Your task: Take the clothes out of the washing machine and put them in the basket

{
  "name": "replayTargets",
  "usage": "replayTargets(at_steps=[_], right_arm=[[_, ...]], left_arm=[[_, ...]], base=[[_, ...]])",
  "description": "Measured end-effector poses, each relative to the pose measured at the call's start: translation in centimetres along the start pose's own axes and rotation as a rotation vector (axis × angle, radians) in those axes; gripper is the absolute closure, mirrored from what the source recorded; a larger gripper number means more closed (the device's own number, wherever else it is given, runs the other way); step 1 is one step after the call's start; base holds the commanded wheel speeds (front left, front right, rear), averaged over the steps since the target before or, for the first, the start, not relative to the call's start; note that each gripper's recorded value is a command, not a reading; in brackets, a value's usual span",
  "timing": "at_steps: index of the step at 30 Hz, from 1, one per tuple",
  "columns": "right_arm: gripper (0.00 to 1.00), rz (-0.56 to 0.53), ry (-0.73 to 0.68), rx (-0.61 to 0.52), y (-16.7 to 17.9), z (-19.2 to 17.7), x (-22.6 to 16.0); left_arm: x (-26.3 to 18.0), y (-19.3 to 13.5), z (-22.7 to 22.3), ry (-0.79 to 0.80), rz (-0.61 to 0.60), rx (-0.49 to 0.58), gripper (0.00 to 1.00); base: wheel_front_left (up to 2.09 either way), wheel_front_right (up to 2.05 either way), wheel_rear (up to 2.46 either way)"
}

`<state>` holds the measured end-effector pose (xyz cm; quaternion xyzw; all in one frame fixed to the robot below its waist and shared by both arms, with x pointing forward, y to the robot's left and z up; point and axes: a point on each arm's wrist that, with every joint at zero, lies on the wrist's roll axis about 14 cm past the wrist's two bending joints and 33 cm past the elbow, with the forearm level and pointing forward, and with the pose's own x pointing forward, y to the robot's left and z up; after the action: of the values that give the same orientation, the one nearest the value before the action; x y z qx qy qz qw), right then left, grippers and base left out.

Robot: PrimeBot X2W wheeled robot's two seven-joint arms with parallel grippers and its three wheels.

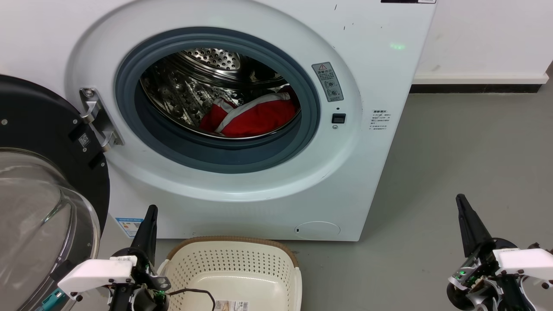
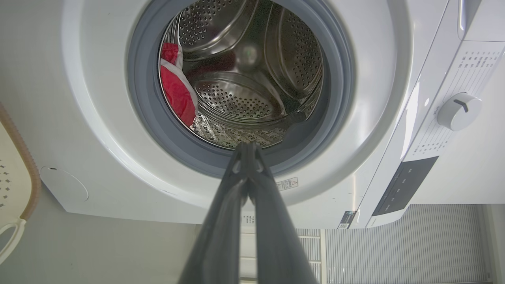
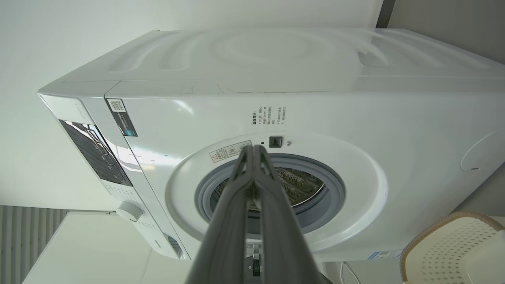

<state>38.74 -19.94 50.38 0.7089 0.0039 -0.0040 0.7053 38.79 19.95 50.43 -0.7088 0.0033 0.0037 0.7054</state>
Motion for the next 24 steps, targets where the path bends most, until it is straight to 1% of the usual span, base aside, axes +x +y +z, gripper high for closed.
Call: replayTargets(at_steps=[13, 14, 18, 24], right_arm=[[1.0, 0.0, 0.0, 0.0, 0.0, 0.0, 0.0], [0.0, -0.005, 0.0, 0.001, -0.2, 0.0, -0.1], [0.0, -0.054, -0.008, 0.006, -1.8, 0.0, -0.9], [0.0, -0.04, -0.025, -0.012, -1.4, 0.1, -0.8]], left_arm=[[0.0, 0.0, 0.0, 0.0, 0.0, 0.0, 1.0], [-0.1, 0.2, 0.0, 0.0, 0.006, -0.001, 0.0], [-0.8, 1.9, -0.2, 0.001, 0.057, -0.006, 0.0], [-0.7, 1.5, -0.5, -0.007, 0.046, 0.02, 0.0]], base=[[0.0, 0.0, 0.0], [0.0, 0.0, 0.0], [0.0, 0.0, 0.0], [0.0, 0.0, 0.0]])
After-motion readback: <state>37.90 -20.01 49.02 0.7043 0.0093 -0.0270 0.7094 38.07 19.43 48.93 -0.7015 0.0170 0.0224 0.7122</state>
